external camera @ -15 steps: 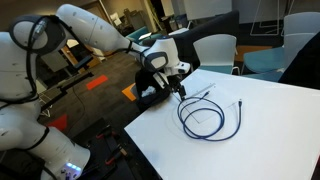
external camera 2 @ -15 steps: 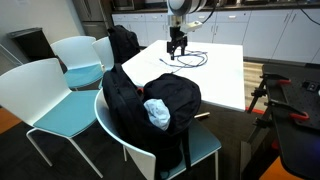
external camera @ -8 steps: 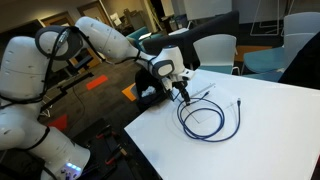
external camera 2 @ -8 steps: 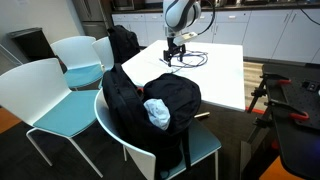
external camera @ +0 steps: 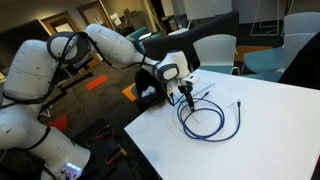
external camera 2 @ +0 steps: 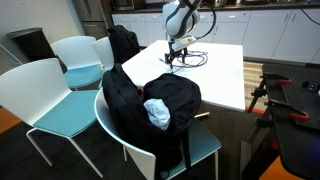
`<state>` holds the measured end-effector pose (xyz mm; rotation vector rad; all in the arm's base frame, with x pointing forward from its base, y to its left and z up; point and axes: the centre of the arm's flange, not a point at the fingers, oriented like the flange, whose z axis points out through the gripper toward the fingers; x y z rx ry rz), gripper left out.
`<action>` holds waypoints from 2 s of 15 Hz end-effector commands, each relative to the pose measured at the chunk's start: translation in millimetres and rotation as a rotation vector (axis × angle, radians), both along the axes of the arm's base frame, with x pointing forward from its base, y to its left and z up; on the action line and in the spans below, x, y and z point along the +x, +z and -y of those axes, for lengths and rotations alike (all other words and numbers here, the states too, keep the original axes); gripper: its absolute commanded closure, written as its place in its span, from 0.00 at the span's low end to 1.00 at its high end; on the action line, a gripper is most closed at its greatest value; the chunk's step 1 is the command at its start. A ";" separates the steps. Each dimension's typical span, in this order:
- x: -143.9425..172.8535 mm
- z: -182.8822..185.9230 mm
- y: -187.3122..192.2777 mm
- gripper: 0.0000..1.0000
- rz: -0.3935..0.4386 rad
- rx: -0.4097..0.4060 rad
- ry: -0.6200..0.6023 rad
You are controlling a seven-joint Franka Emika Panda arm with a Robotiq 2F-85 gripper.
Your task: Move the data cable to the right the right then flip the pages in the book
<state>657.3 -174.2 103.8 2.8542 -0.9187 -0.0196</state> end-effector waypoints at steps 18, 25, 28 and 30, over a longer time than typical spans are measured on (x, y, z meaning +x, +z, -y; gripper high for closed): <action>-26.2 47.7 15.2 0.98 -0.094 -0.123 -0.228; -68.9 87.9 -9.0 0.98 -0.241 -0.134 -0.435; -72.0 91.8 -7.7 0.68 -0.241 -0.123 -0.470; -74.4 90.6 2.9 0.60 -0.223 -0.130 -0.463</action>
